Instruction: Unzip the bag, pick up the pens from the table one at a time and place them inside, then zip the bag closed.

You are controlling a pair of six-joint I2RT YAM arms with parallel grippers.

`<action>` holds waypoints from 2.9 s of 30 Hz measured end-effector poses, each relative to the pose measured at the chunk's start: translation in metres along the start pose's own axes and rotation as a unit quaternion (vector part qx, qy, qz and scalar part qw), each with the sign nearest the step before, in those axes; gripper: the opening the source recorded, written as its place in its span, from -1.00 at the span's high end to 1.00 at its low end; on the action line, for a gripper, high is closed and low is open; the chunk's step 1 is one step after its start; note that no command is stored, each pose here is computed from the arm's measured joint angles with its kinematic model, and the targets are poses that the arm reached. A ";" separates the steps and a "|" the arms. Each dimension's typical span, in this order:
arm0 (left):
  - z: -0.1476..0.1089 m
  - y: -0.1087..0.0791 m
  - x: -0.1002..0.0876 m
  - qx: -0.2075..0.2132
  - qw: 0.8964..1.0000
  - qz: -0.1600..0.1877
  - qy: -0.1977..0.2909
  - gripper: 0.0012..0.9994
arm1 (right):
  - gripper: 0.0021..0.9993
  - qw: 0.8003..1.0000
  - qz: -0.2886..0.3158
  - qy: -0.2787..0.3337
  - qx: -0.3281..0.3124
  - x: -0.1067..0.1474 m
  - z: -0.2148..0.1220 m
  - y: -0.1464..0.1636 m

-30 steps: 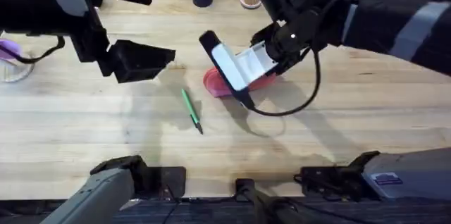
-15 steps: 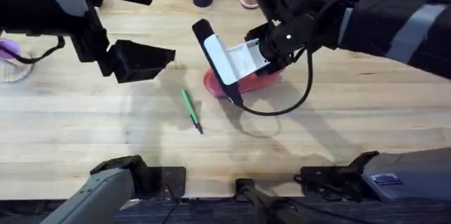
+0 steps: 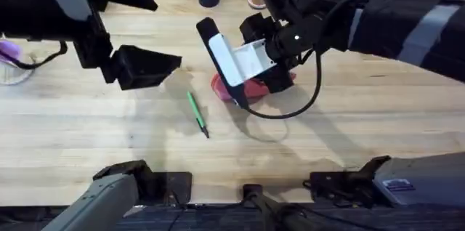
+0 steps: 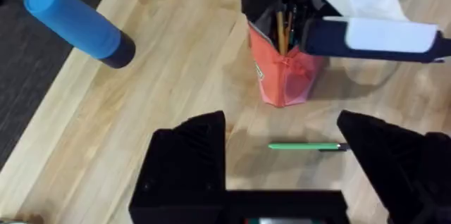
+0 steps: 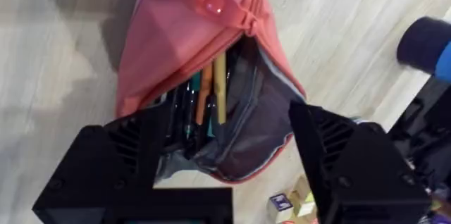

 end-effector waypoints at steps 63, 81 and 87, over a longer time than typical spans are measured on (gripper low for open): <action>0.110 -0.080 0.098 -0.141 0.757 -0.567 0.291 -0.99 | -1.00 0.908 0.401 -0.052 0.105 0.036 -0.077 -0.033; 0.149 -0.093 0.144 -0.120 0.704 -0.558 0.423 -0.99 | -1.00 0.908 0.401 -0.052 0.105 0.036 -0.077 -0.033; 0.159 -0.095 0.149 -0.110 0.698 -0.558 0.435 -0.99 | -1.00 0.908 0.401 -0.054 0.107 0.035 -0.077 -0.034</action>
Point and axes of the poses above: each hand's point on the last joint's axis, 136 mm out from that joint toward the fingers, its own z axis out along the fingers, its own y axis along the line the jaws close on, x = y × z, the point moved 3 cm from there along -z, back along the fingers, and after that the axes turned 14 degrees about z, right-handed, at the moved point
